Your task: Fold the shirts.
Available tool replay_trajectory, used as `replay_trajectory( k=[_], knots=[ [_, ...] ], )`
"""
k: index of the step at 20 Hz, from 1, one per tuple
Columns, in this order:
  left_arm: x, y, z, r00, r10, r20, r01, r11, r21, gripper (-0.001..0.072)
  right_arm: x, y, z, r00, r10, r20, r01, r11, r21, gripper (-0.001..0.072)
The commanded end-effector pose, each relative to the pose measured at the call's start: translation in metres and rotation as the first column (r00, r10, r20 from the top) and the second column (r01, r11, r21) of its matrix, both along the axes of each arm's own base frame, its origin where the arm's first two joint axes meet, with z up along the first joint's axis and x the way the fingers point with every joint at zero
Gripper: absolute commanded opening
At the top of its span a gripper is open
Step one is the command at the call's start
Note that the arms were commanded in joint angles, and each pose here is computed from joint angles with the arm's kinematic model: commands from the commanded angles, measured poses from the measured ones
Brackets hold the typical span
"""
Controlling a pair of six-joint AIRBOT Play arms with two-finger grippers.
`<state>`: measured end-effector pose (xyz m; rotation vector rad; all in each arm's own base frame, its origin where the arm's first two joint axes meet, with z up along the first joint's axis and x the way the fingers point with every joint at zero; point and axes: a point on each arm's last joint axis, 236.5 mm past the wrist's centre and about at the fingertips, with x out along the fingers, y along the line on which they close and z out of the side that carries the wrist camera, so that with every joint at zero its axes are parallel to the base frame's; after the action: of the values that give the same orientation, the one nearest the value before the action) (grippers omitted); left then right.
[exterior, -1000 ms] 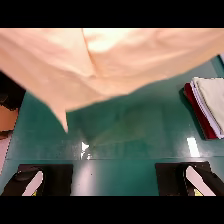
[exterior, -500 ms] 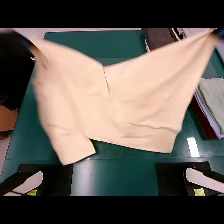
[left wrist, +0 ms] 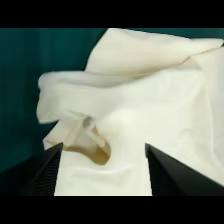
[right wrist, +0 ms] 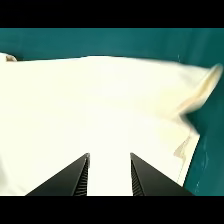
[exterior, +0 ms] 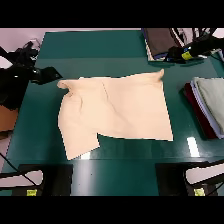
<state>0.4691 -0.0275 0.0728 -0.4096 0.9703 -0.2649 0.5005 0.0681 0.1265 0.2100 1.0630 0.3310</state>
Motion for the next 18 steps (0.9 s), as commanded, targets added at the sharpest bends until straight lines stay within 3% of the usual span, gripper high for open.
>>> replay_trajectory(
  k=[1, 2, 8, 12, 18],
  knots=[
    [-0.032, 0.041, -0.007, 0.99, 0.01, -0.141, -0.013, 1.0, -0.022, 0.058, -0.02, -0.003, 0.003, 0.997, 0.041, -0.067, -0.042, 0.999, -0.014, 0.0306],
    [-0.047, 0.052, -0.016, 0.98, 0.013, -0.2, -0.015, 1.0, -0.01, 0.0486, -0.031, -0.007, 0.005, 0.996, 0.042, -0.079, -0.043, 0.999, -0.016, 0.0306],
    [-0.137, 0.043, -0.098, 0.916, 0.057, -0.397, -0.07, 0.997, -0.018, 0.049, -0.098, -0.007, -0.006, 0.993, 0.021, -0.117, -0.023, 1.0, -0.011, 0.0306],
    [-0.185, 0.025, -0.143, 0.883, 0.105, -0.458, -0.136, 0.99, -0.036, 0.049, -0.112, -0.004, -0.01, 0.998, -0.016, -0.053, 0.016, 1.0, 0.001, 0.0306],
    [-0.185, -0.006, -0.152, 0.903, 0.073, -0.423, -0.154, 0.975, -0.159, 0.0489, -0.12, 0.009, -0.014, 0.999, -0.028, -0.036, 0.03, 0.997, 0.073, 0.0306]
  ],
)
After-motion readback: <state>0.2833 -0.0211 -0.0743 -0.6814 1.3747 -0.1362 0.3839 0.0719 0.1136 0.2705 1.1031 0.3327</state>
